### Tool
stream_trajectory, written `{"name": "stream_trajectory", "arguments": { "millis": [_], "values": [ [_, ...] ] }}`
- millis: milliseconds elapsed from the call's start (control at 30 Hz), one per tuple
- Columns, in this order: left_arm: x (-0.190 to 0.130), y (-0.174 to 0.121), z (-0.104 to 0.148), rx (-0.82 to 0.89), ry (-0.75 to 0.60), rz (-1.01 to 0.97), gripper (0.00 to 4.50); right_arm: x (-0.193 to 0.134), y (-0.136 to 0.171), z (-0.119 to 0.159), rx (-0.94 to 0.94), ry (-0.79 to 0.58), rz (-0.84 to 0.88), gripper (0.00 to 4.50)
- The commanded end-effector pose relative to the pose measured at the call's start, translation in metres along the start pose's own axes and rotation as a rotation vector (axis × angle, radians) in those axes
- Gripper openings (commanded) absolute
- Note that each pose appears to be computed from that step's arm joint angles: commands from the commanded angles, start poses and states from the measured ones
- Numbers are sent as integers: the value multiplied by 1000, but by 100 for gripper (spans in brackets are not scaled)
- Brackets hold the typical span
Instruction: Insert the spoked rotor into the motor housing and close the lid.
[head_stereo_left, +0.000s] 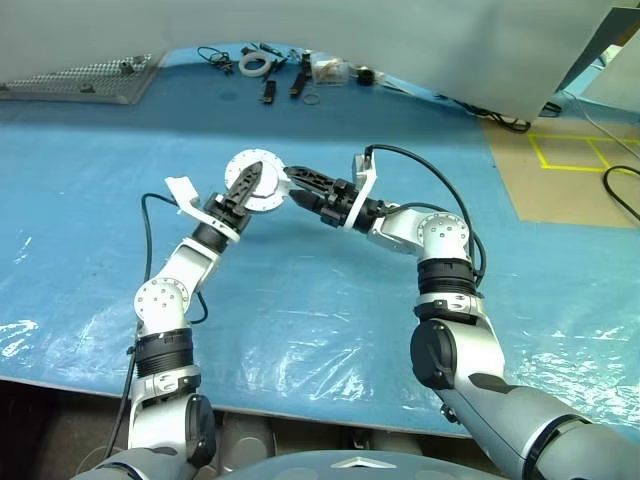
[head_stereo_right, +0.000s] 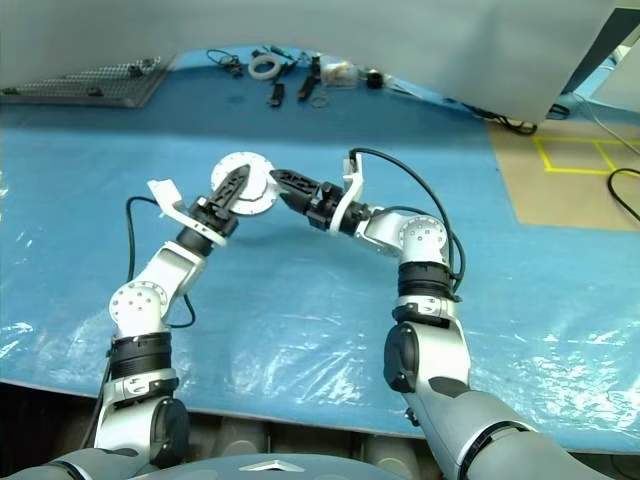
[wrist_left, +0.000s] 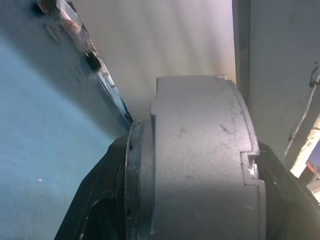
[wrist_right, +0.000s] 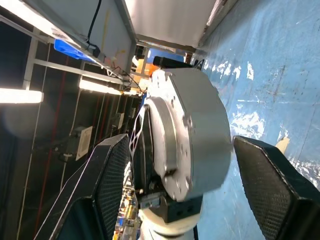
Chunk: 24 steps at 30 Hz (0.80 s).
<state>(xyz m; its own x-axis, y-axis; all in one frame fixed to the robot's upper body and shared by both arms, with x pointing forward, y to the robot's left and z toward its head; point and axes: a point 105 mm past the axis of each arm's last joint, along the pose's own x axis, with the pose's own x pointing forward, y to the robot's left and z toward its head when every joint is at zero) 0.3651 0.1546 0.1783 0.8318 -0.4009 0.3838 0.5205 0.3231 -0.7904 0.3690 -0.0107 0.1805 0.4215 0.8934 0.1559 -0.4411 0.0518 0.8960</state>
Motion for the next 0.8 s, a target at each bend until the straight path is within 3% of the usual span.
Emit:
{"name": "stream_trajectory", "arguments": {
  "millis": [33,300,533,633,800],
  "values": [
    [-7,-21,50,123,-149,-47,245,1,15,11,-53,-18,48,352],
    [-37,0,83,264,-159,102,245,-38,-4,31,-213,-47,-92,352],
    [-59,18,97,323,-112,194,245,-70,-18,39,-379,-72,-211,352],
    [-64,25,100,338,-91,221,245,-76,-20,33,-544,-27,-247,352],
    [-68,30,88,341,38,193,245,-76,1,1,-741,149,-118,352]
  ]
}}
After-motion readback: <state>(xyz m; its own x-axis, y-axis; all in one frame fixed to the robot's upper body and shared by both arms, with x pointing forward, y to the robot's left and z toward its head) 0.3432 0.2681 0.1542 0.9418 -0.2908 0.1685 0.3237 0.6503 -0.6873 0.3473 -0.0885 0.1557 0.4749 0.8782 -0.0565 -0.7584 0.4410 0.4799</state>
